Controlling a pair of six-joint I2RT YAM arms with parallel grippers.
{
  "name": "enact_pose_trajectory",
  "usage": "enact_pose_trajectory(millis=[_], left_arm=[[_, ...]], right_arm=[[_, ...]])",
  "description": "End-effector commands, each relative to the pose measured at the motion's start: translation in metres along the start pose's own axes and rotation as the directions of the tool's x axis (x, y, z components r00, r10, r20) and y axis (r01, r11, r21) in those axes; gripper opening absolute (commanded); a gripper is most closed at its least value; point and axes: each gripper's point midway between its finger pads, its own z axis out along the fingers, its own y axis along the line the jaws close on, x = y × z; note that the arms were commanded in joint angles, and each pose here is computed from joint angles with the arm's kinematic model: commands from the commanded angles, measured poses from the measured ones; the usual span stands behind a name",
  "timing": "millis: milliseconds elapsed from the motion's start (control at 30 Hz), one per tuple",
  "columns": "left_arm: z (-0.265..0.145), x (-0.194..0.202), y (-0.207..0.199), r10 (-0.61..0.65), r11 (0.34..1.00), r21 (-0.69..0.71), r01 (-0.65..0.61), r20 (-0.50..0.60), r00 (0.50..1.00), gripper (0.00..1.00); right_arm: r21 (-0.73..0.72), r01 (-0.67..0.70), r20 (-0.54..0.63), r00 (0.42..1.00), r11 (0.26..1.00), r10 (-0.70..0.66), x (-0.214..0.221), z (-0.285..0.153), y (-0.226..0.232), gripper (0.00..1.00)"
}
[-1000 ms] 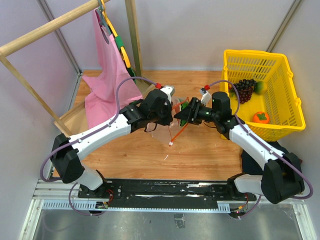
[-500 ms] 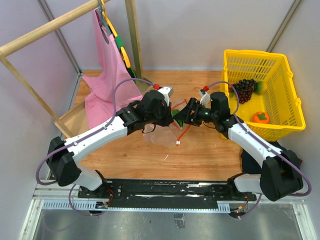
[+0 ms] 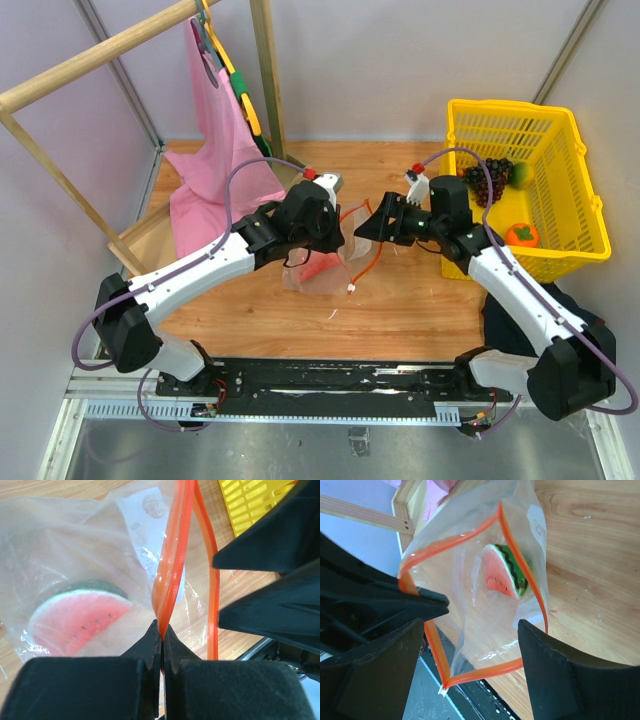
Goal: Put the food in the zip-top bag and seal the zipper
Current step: Place the fake fruit in the zipper food storage bag.
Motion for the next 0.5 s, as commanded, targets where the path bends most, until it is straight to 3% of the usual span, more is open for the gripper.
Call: enact_pose_trajectory(millis=[0, 200, 367, 467], left_arm=[[-0.011, -0.014, -0.001, 0.002, 1.0, -0.019, -0.001, 0.044, 0.999, 0.0], [-0.013, -0.013, 0.003, 0.023, 0.999, -0.039, -0.021, 0.038, 0.999, 0.0], [-0.01, -0.011, 0.005, 0.042, 0.998, -0.045, -0.041, 0.026, 0.999, 0.0], [-0.011, -0.012, 0.006, 0.06, 0.997, -0.052, -0.059, 0.021, 0.998, 0.0]], right_arm=[[0.034, 0.175, 0.009, 0.985, 0.984, -0.175, -0.008, -0.022, 0.013, 0.76], [0.133, 0.324, 0.006, 0.945, 0.937, -0.328, -0.024, -0.048, 0.015, 0.78], [0.289, 0.372, 0.002, 0.921, 0.882, -0.389, -0.047, -0.074, 0.004, 0.8], [0.452, 0.376, -0.033, 0.913, 0.809, -0.406, -0.065, -0.1, -0.016, 0.81]])
